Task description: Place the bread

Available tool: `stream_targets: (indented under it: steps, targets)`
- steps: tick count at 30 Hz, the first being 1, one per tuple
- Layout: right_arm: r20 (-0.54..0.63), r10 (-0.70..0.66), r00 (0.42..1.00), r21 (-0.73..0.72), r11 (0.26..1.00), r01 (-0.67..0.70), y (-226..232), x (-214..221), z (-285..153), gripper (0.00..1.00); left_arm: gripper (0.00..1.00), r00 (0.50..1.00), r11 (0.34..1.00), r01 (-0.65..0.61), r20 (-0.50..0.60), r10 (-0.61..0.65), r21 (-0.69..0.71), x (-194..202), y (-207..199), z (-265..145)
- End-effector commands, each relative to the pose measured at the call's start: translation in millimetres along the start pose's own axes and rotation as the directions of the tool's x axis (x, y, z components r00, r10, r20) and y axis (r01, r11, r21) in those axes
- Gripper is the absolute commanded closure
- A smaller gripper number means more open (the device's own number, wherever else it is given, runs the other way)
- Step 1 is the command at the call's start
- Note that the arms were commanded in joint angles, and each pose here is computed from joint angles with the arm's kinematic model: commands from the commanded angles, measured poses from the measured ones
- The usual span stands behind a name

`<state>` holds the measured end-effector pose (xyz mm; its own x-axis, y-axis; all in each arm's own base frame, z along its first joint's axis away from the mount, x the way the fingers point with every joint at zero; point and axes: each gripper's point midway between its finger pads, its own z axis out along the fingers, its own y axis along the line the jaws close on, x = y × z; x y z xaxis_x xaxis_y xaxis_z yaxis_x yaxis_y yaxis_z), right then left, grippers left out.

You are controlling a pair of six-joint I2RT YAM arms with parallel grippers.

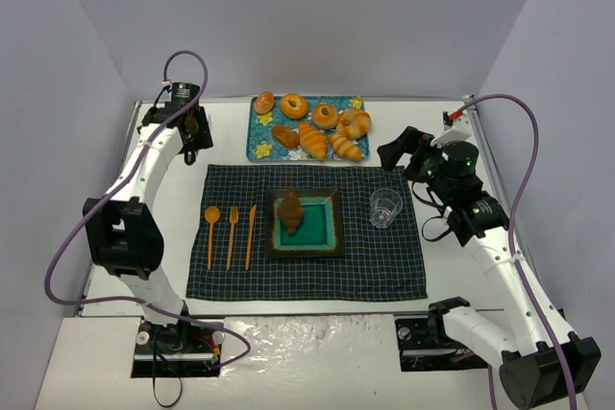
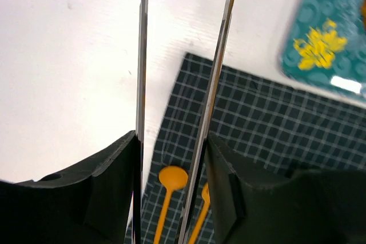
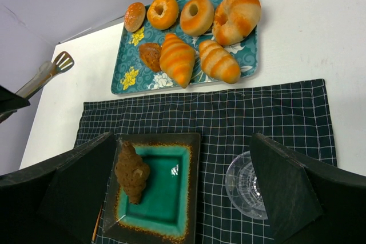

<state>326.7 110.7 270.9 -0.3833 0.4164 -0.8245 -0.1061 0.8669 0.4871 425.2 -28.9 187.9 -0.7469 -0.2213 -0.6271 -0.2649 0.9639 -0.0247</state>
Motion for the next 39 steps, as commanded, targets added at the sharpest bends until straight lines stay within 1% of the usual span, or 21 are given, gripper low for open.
stream_targets:
  steps: [1, 5, 8, 12, 14, 18, 22, 28, 39]
  targets:
    - [0.091, -0.017, 0.996, -0.058, 0.998, 0.023, 18.4, -28.3, -1.3, 0.00, 0.56, 0.989, 0.996, 0.057, 0.143, -0.047, -0.071, -53.8, 26.9, 7.6]
    - [0.086, -0.022, 0.996, -0.049, 0.998, 0.026, 14.9, -24.6, -0.4, 0.00, 0.54, 0.989, 0.989, 0.101, 0.121, -0.087, -0.109, -52.2, 43.4, 43.1]
    - [0.083, -0.024, 0.996, -0.051, 0.998, 0.028, 15.1, -23.6, -0.8, 0.00, 0.53, 0.988, 0.986, 0.118, 0.109, -0.105, -0.119, -47.9, 46.7, 66.0]
    - [0.090, -0.031, 0.995, -0.042, 0.999, 0.035, 12.9, -23.9, -2.3, 0.00, 0.53, 0.986, 0.976, 0.156, 0.081, -0.145, -0.150, -41.8, 67.0, 93.2]
    - [0.089, -0.032, 0.996, -0.037, 0.999, 0.035, 11.0, -22.3, -2.1, 0.00, 0.52, 0.986, 0.974, 0.159, 0.071, -0.149, -0.164, -38.9, 72.6, 100.3]
    - [0.077, -0.031, 0.997, -0.037, 0.999, 0.034, 10.3, -18.3, -0.1, 0.00, 0.46, 0.985, 0.968, 0.173, 0.050, -0.166, -0.183, -30.2, 86.0, 114.6]
    - [0.077, -0.034, 0.996, -0.034, 0.999, 0.037, 9.4, -18.1, 0.0, 0.00, 0.44, 0.982, 0.968, 0.186, 0.018, -0.186, -0.170, -19.6, 93.0, 125.4]
    - [0.079, -0.026, 0.997, -0.036, 0.999, 0.029, 9.7, -17.7, -2.0, 0.00, 0.38, 0.983, 0.969, 0.178, -0.017, -0.183, -0.170, -5.6, 93.1, 134.6]
    - [0.092, -0.024, 0.995, -0.032, 0.999, 0.027, 8.7, -19.4, -7.2, 0.00, 0.33, 0.979, 0.970, 0.173, -0.081, -0.189, -0.172, 24.5, 92.3, 150.0]
